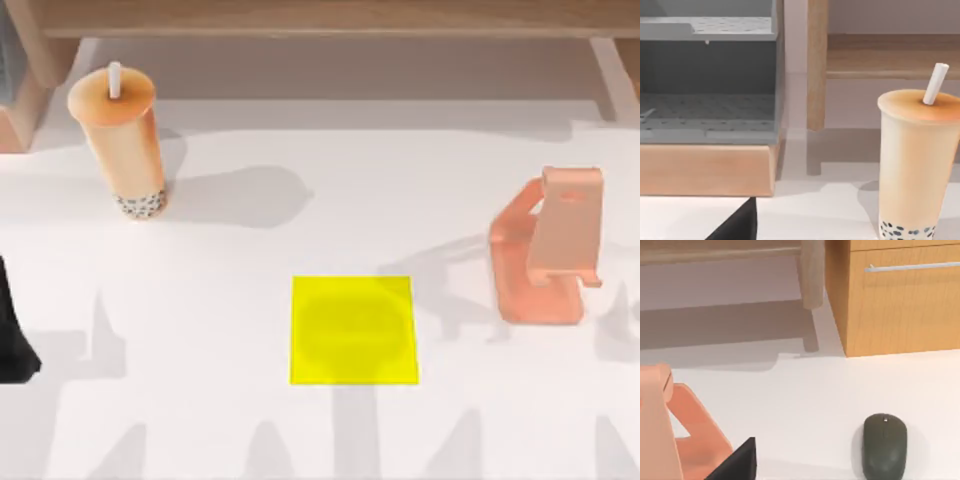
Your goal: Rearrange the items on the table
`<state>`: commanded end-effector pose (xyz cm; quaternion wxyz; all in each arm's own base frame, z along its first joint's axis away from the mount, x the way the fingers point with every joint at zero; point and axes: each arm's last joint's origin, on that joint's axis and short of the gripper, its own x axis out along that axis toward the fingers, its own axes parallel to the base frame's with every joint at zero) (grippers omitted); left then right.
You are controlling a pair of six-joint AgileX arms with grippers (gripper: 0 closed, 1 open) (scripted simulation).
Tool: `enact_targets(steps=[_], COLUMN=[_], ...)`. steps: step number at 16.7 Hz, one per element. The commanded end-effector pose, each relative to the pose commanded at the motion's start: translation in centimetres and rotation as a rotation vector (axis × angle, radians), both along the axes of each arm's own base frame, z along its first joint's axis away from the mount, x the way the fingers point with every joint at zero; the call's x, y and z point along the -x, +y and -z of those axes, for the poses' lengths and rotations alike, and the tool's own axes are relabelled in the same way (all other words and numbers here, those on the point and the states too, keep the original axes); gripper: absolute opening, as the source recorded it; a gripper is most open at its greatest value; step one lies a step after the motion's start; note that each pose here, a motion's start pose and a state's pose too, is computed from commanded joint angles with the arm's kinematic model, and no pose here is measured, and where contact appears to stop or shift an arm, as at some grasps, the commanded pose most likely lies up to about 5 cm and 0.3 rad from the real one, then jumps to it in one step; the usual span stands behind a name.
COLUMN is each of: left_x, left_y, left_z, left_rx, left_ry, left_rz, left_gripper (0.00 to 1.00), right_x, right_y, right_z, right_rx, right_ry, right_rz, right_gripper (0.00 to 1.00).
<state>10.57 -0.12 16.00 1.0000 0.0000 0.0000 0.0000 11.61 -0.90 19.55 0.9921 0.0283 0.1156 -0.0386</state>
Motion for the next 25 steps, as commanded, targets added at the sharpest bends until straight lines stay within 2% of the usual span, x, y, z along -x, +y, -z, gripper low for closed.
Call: enact_targets(steps=[5, 8, 11, 14, 19, 25], left_x=[0.0, 0.0, 0.0, 0.0, 0.0, 0.0], left_y=[0.0, 0.0, 0.0, 0.0, 0.0, 0.0], left_z=[0.0, 0.0, 0.0, 0.0, 0.0, 0.0], left_rx=[0.0, 0.0, 0.0, 0.0, 0.0, 0.0], left_ry=[0.0, 0.0, 0.0, 0.0, 0.0, 0.0], left_rz=[0.0, 0.0, 0.0, 0.0, 0.0, 0.0], left_gripper=[1.0, 1.0, 1.0, 1.0, 1.0, 1.0], right_x=[-3.6, -7.5, -12.5, -17.8, -25.6, -30.4], right_y=[-1.1, -2.1, -3.3, -4.7, -6.2, -6.4], right_z=[-4.7, -7.0, -7.9, -7.1, -3.6, -0.4], right_rx=[-0.069, -0.111, -0.151, -0.183, -0.213, -0.212], right_ry=[0.289, 0.485, 0.687, 0.884, 1.151, 1.307], right_rz=[0.073, 0.112, 0.146, 0.17, 0.174, 0.144], right_gripper=[1.0, 1.0, 1.0, 1.0, 1.0, 1.0])
